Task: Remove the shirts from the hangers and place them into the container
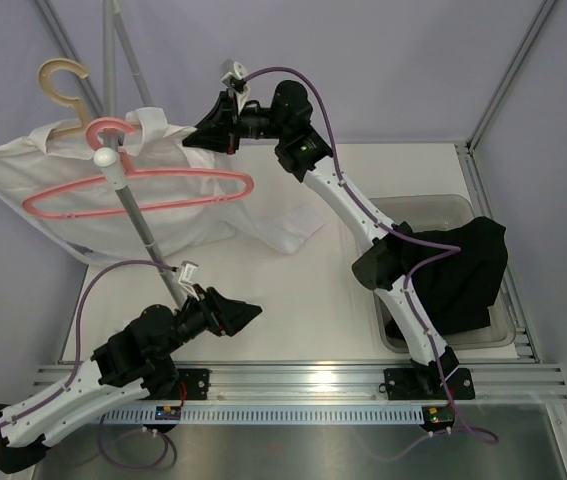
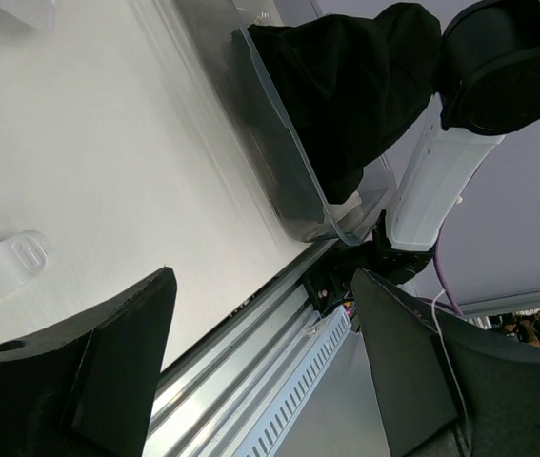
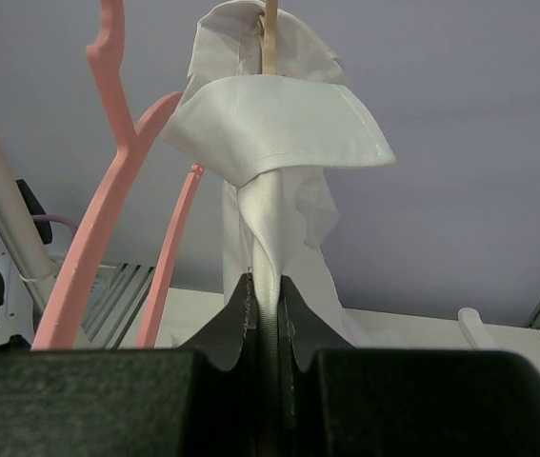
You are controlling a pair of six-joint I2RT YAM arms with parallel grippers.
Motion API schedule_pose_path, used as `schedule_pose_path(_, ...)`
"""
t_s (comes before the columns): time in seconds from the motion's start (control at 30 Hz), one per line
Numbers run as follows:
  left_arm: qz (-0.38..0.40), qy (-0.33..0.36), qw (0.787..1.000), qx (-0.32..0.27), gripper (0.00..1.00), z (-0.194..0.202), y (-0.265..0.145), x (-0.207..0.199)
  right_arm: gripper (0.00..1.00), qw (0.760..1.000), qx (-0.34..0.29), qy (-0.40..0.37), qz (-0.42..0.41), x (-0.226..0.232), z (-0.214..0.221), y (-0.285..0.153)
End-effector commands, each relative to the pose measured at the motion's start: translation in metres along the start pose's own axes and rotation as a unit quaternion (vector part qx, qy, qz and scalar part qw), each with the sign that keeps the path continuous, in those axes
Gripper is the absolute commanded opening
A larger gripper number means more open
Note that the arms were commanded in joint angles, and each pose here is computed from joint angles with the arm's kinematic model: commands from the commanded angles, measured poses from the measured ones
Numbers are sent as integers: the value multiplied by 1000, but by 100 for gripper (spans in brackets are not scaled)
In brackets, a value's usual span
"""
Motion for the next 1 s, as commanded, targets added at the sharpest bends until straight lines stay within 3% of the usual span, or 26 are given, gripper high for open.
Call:
schedule_pose_path(0.0, 28, -5, 1000, -8, 79, -2, 1, -7, 0, 1000, -17, -8, 23, -8, -3, 0)
schedule_pose_path(0.3, 39, -9, 999, -7, 80, -2, 4, -9, 0, 997, 8, 54, 45, -39, 44, -12)
schedule_pose_path(0.43, 42, -9, 999, -4, 79, -2, 6, -11, 0, 989, -2, 88, 118, -65, 57, -35)
schedule_pose_path(0.5, 43, -5, 999, 2, 79, -1, 7, -12, 0, 973, -33, 87, 213, -84, 39, -60)
schedule_pose_path(0.53, 41, 0, 999, 6, 79, -1, 7, -12, 0, 961, -25, 107, 253, -93, 54, -74)
schedule_pose_path(0.57, 37, 9, 999, 10, 79, 0, 7, -11, 0, 946, -51, 90, 307, -97, 28, -95)
schedule_pose_path(0.63, 24, 20, 999, 21, 77, 0, 8, -10, 0, 912, -48, 99, 396, -106, 39, -127)
schedule_pose_path(0.7, 20, 36, 999, 26, 76, -2, 8, -11, 0, 891, -48, 72, 445, -96, 13, -155)
schedule_pose_path(0.83, 16, 74, 995, 61, 73, 1, 22, -15, 0, 834, -12, 74, 547, -72, 19, -201)
schedule_pose_path(0.87, 17, 90, 993, 68, 73, 2, 26, -17, 0, 831, -20, 56, 553, -52, -2, -205)
schedule_pose_path(0.9, 25, 99, 993, 65, 73, -2, 31, -26, 0, 821, 1, 69, 567, -44, 17, -216)
schedule_pose_path(0.97, 9, 140, 986, 86, 73, 6, 43, -37, 0, 810, -16, 46, 584, -12, -9, -224)
Point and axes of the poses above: each gripper's point midway between its finger pads, its own y axis out along the fingers, its own x axis along the line the jaws close on, z = x × y, the point moved 8 cm from there along -y, back along the fingers, and after that the axes turned 5 degrees about y, right-handed, at the moved point
